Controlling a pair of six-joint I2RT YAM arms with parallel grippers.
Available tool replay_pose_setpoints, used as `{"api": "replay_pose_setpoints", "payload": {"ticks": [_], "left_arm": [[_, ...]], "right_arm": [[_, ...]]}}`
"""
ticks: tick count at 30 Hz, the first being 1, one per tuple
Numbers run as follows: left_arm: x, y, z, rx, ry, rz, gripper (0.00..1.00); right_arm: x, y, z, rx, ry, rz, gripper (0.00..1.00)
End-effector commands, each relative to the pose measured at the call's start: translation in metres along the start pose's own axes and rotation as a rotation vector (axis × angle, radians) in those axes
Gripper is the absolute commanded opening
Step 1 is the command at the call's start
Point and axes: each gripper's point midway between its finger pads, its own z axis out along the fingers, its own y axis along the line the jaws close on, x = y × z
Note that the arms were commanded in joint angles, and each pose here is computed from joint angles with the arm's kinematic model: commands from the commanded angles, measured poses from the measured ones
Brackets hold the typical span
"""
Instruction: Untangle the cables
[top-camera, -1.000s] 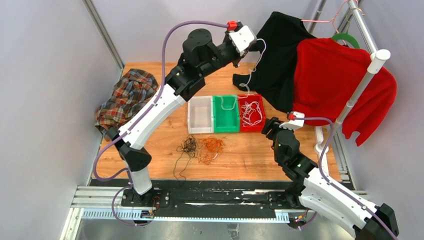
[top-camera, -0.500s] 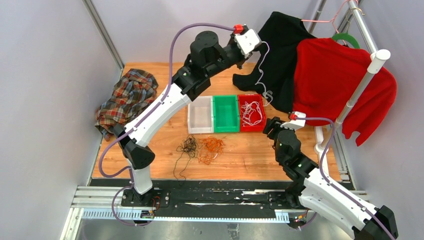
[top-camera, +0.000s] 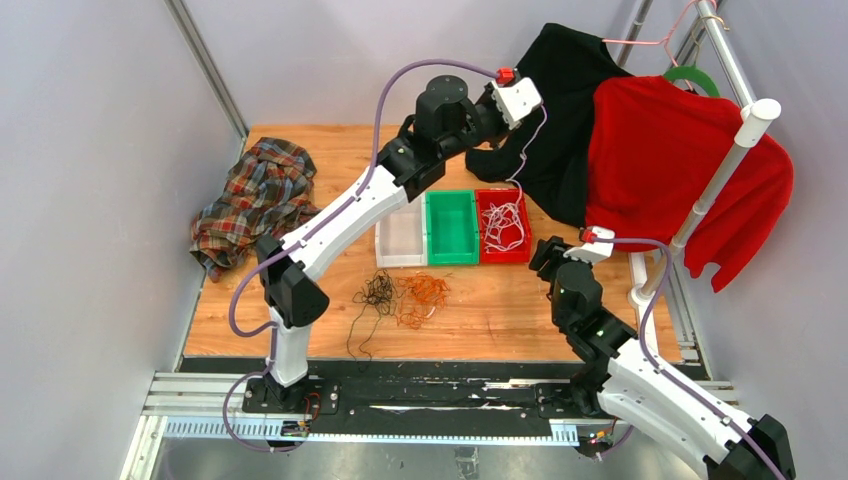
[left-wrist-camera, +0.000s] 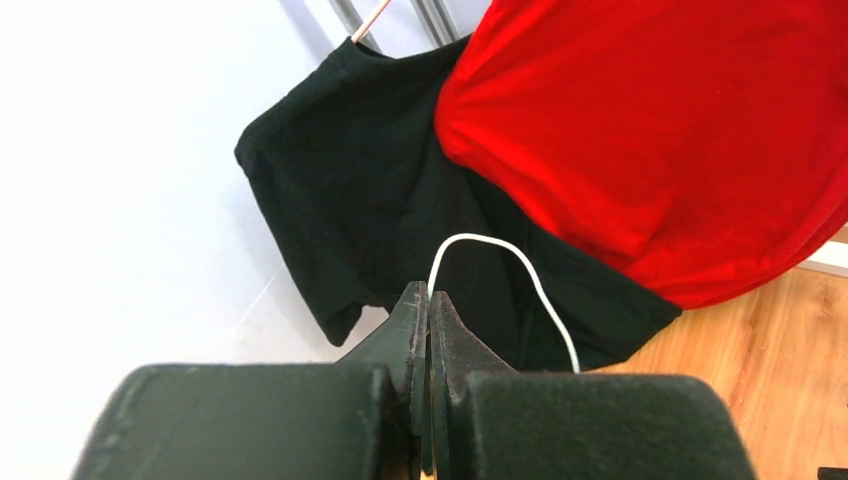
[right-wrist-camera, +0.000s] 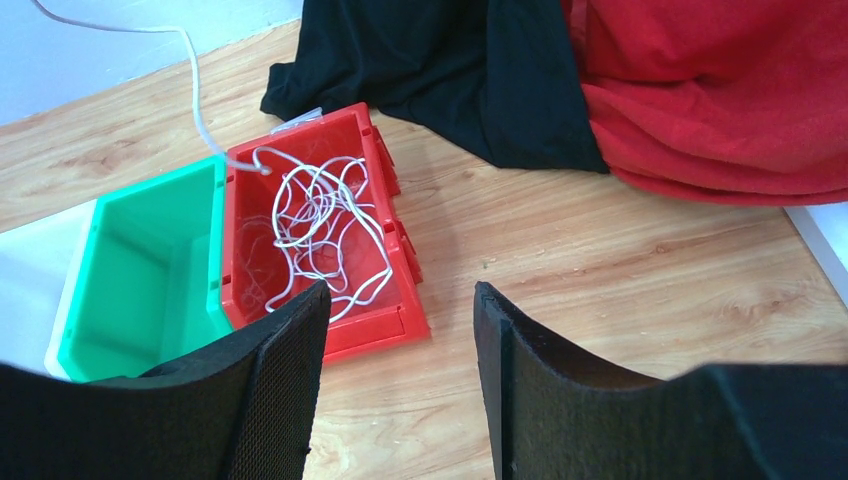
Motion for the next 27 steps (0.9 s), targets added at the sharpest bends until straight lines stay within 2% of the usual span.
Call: {"api": "replay_pose_setpoints", "payload": {"ticks": [1, 8, 15, 27], "left_arm": [[-0.009, -0.007, 0.000, 0.003, -0.040, 0.024, 0.00], [0.067, -0.035, 0.005, 0.053, 0.125, 0.044, 0.00], [0.143, -0.060, 0.008, 0.114, 0.308, 0.125, 0.00], [0.224, -0.117, 0.028, 0.248, 0.426, 0.048, 0.00]], "right_arm": [[0.000, -0.011, 0.002, 0.051, -0.008, 0.009, 0.55], [-0.007, -0.016, 0.002, 0.069, -0.020, 0.008, 0.55], [-0.006, -0.029, 0.004, 0.110, -0.018, 0.009, 0.55], [0.001, -0.033, 0.011, 0.111, 0.017, 0.056, 0.54]]}}
